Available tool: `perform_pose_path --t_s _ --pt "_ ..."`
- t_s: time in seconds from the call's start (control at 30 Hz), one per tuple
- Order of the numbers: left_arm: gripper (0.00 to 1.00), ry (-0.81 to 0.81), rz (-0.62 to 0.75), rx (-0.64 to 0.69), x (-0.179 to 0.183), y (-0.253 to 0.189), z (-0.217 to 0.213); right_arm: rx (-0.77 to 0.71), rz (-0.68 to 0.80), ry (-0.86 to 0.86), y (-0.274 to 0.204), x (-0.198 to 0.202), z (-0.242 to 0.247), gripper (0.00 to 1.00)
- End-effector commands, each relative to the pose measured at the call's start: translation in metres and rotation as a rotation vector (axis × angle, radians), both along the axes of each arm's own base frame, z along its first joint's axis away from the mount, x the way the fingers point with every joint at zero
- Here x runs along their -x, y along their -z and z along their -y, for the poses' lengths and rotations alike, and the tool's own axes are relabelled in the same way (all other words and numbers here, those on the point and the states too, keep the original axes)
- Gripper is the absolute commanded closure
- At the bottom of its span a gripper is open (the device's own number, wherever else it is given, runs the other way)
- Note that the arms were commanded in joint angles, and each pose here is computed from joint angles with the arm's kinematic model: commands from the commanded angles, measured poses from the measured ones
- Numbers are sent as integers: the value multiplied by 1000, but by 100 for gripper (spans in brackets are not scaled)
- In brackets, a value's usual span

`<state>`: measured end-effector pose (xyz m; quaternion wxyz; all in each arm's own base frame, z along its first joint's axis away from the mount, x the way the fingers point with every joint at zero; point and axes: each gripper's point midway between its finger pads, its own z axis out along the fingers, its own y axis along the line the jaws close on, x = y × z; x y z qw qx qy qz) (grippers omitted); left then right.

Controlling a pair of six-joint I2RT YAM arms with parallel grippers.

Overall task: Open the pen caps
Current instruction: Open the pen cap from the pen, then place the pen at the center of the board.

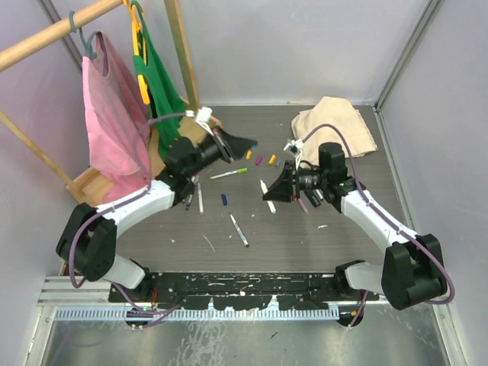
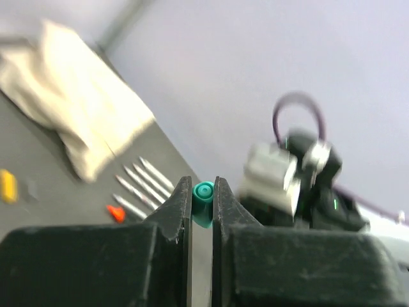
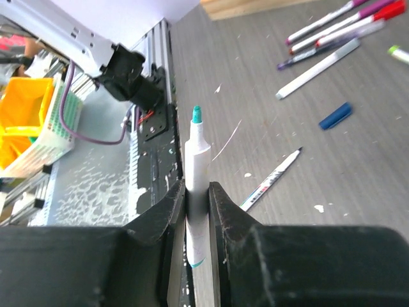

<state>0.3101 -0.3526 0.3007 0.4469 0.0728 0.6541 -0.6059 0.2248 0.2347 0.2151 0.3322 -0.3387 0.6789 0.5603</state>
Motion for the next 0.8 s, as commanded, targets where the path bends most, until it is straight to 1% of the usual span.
perform_pose_path --t_s 0.0,0.07,0.27,0.37,0.43,0.53,0.63,0.77 --pt "100 -221 166 129 -34 -83 -52 16 -9 -45 9 8 -10 99" --pt "100 -262 137 96 -36 -69 -59 35 -19 -33 16 7 -13 99" --pt "100 -367 -49 -79 -39 16 -78 168 -83 67 59 -2 -31 99" --pt "100 -431 -187 -190 -41 65 -90 239 -138 110 84 -6 -42 99" --pt "100 -473 -301 -287 -40 101 -99 272 -196 144 99 -7 -48 99" --pt "100 -516 -428 -389 -38 141 -108 359 -285 209 125 -8 -57 99" --pt "100 -532 -527 -466 -36 172 -111 445 -338 266 145 -9 -65 99" --pt "100 -541 -611 -586 -34 202 -107 510 -341 311 161 -9 -69 97"
